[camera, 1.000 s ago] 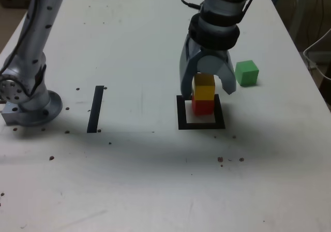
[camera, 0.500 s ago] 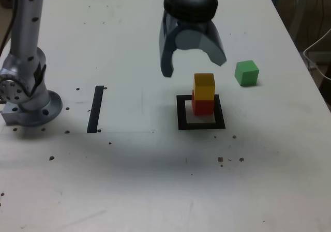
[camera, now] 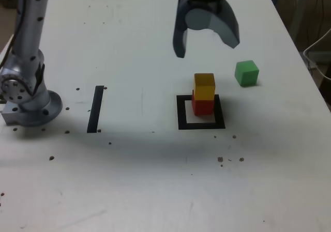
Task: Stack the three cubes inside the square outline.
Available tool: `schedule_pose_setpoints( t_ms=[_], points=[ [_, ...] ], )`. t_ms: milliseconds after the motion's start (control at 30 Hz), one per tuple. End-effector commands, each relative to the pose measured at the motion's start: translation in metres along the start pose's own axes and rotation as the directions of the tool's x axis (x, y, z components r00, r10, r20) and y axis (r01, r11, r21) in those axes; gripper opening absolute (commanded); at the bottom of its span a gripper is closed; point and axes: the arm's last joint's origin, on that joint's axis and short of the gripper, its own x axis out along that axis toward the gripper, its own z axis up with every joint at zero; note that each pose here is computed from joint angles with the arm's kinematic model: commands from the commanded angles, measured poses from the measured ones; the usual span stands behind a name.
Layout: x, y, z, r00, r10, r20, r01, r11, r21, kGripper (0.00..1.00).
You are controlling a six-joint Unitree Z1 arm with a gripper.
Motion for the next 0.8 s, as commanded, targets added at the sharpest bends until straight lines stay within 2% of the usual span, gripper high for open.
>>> schedule_pose_setpoints(
  t_ms=[0, 300, 500, 767],
  points=[
    [0.002, 0.006, 0.007, 1.0, -0.003, -0.003, 0.003, 1.0, -0.009, 0.99],
    [0.008, 0.017, 0.047, 0.9998, 0.001, 0.021, -0.001, 0.999, -0.033, 0.99],
    [0.027, 0.024, 0.076, 0.9995, 0.009, 0.029, -0.007, 0.998, -0.063, 0.99],
    [0.046, 0.03, 0.098, 0.9994, 0.024, 0.025, -0.022, 0.996, -0.09, 0.99]
  ],
)
